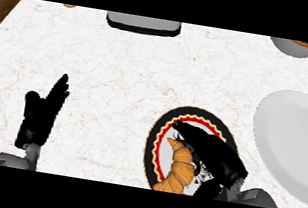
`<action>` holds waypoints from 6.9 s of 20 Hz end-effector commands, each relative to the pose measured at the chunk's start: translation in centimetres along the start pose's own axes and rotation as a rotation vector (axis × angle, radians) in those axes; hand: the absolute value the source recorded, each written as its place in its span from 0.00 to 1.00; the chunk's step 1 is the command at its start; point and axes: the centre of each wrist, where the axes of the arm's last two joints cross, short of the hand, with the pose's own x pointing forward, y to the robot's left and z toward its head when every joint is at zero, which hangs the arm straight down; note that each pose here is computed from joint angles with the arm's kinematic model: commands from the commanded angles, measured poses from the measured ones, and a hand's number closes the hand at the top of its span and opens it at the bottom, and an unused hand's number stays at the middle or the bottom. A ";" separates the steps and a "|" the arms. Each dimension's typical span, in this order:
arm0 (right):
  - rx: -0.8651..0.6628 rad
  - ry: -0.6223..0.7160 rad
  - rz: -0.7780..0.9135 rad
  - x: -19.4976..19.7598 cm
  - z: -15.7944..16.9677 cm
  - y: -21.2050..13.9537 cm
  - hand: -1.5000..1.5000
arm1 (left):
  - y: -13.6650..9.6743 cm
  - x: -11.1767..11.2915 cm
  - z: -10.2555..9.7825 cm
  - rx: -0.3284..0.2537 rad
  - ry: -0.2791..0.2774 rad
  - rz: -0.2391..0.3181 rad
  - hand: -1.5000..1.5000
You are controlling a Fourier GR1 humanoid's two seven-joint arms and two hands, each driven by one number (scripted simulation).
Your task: Pick the croissant from the plate and place it in the plate
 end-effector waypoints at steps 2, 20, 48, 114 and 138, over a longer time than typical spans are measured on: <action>-0.001 -0.005 -0.003 -1.2 -1.2 1.7 0.00 | 1.3 0.7 -1.5 0.000 -0.007 0.015 0.50; -0.154 -0.001 0.130 -2.4 -2.2 1.6 1.00 | 0.4 -0.2 0.3 -0.008 -0.008 0.021 0.50; -1.080 0.457 0.176 -3.4 11.7 -10.4 1.00 | 0.7 -0.1 -0.8 0.005 -0.007 0.000 0.50; -0.969 0.109 -0.527 -27.3 17.9 -11.9 0.00 | 0.9 1.0 -0.1 0.003 0.008 0.008 0.50; -1.060 0.245 -0.492 -30.5 25.5 -8.6 0.00 | -1.3 1.1 -0.4 -0.008 -0.012 -0.007 0.50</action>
